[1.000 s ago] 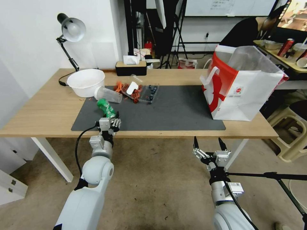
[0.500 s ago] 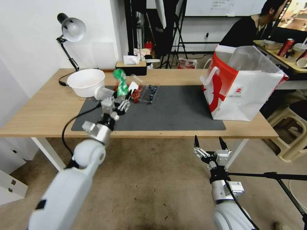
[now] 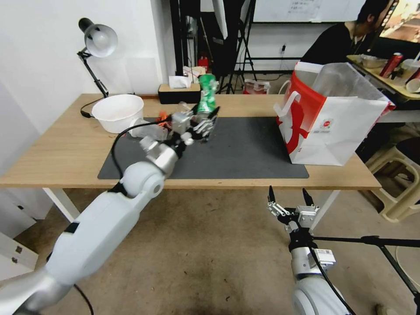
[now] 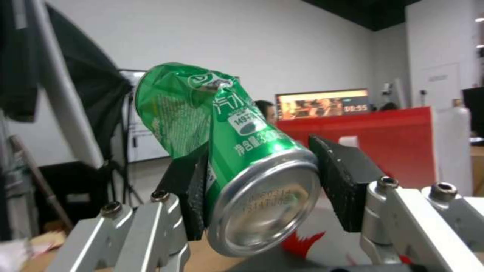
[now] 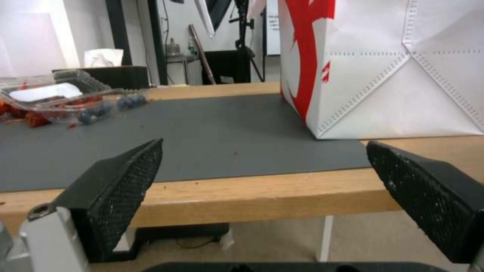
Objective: Pick up the trash from the table and place it into the takeout bag.
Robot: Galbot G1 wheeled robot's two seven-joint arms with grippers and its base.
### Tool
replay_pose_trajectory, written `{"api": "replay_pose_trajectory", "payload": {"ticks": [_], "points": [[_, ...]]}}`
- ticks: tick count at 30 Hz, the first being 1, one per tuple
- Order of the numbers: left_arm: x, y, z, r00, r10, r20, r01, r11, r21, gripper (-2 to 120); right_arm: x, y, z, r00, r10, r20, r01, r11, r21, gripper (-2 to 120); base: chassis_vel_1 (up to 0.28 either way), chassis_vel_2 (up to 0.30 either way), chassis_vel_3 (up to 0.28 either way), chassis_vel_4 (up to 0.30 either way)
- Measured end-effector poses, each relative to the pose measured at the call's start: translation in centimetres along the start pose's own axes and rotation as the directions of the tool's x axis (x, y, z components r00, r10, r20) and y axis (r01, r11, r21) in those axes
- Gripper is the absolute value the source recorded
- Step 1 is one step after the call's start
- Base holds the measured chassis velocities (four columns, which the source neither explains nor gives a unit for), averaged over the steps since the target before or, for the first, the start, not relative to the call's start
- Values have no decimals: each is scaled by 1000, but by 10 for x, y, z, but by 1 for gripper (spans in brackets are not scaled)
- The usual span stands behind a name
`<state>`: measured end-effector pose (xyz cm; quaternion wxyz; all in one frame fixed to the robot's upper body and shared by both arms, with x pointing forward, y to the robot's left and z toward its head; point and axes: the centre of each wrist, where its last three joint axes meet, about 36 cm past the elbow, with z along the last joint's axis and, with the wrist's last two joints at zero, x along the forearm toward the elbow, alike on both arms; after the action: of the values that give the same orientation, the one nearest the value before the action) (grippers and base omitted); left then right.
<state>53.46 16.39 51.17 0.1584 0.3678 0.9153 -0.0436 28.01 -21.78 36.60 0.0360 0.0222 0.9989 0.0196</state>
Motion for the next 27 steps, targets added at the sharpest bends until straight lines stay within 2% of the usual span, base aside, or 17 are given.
{"api": "replay_pose_trajectory", "payload": {"ticks": [4,7,8,10,11,13,14,17,18,21,27], "points": [[-21,-4,-5,999,36,10,-36,999,-1,47,0,0,2,1000,4,-1,-4,1000,-2,100,0,0,0,0],[-60,-20,-13,993,119,18,-119,993,-15,47,0,2,5,1000,11,-4,-11,1000,-7,100,0,0,0,0],[-60,-20,-13,993,119,18,-119,993,-15,47,0,2,5,1000,11,-4,-11,1000,-7,100,0,0,0,0],[-90,-35,-19,983,180,18,-180,983,-23,47,1,3,7,1000,16,-5,-16,1000,-10,100,0,0,0,0],[-90,-35,-19,983,180,18,-180,983,-23,47,1,3,7,1000,16,-5,-16,1000,-10,100,0,0,0,0],[-117,-48,-25,974,225,21,-225,974,-35,47,2,4,8,1000,18,-6,-18,1000,-9,100,0,0,0,0],[-117,-48,-25,974,225,21,-225,974,-35,47,2,4,8,1000,18,-6,-18,1000,-9,100,0,0,0,0],[-150,-59,-28,966,256,24,-254,966,-46,47,2,3,8,1000,24,-4,-24,1000,-9,100,0,0,0,0],[-150,-59,-28,966,256,24,-254,966,-46,47,2,3,8,1000,24,-4,-24,1000,-9,100,0,0,0,0],[-177,-68,-25,962,271,22,-269,962,-49,47,2,2,8,1000,31,-1,-31,999,-10,100,0,0,0,0],[-208,-86,-23,954,298,19,-297,954,-52,46,2,3,8,999,39,2,-39,999,-15,100,0,0,0,0]]}}
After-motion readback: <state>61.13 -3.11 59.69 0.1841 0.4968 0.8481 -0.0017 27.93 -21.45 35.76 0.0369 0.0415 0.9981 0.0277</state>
